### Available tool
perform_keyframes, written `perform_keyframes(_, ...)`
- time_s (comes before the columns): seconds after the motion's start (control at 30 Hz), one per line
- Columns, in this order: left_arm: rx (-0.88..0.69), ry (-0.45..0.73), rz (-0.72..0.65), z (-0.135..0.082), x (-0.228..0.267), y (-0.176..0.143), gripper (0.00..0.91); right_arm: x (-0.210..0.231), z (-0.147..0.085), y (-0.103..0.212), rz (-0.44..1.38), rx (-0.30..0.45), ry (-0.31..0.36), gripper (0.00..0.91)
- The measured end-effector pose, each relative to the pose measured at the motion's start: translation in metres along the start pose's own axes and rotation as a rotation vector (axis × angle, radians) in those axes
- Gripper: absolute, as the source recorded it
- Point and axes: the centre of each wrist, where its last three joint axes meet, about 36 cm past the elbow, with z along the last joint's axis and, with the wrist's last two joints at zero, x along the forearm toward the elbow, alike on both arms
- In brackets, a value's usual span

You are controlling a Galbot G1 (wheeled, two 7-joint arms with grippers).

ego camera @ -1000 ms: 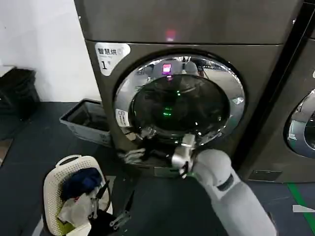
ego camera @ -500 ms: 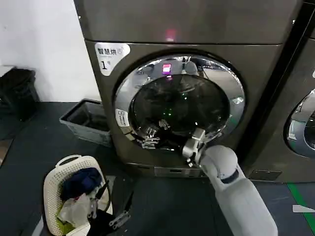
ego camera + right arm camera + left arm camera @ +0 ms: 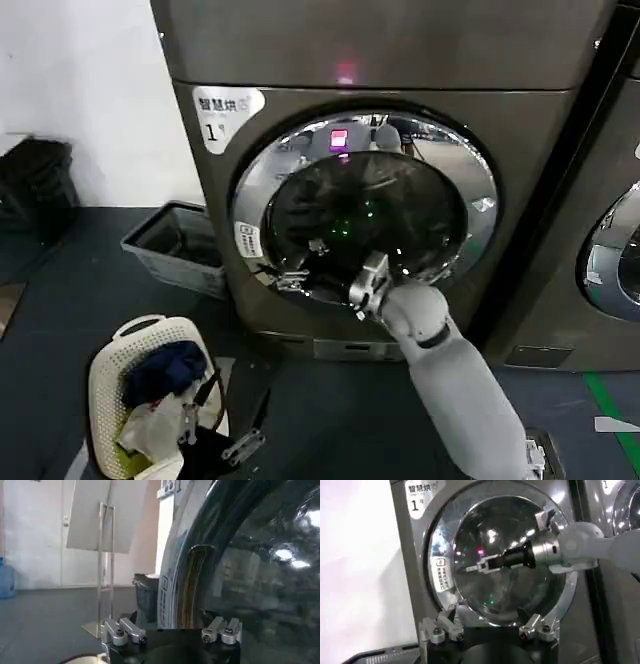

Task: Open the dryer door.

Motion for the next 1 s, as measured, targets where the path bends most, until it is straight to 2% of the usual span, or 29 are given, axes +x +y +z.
perform_keyframes(0.43,0.0,0.017,-0.005,-0.002,-0.002,0.002,0.907,-0.026,-0.007,0.001,-0.068,-0.026,0.022,0.907)
perform_keyframes(0.8,0.011,0.079,-0.04,-0.004,-0.005,0.01,0.907,-0.017,-0.007,-0.007,-0.191,-0.036,0.059,0.907)
perform_keyframes(1.0,-0.008,0.103,-0.033,0.004,-0.004,0.025,0.907,-0.01,-0.01,-0.01,-0.266,-0.036,0.078,0.907)
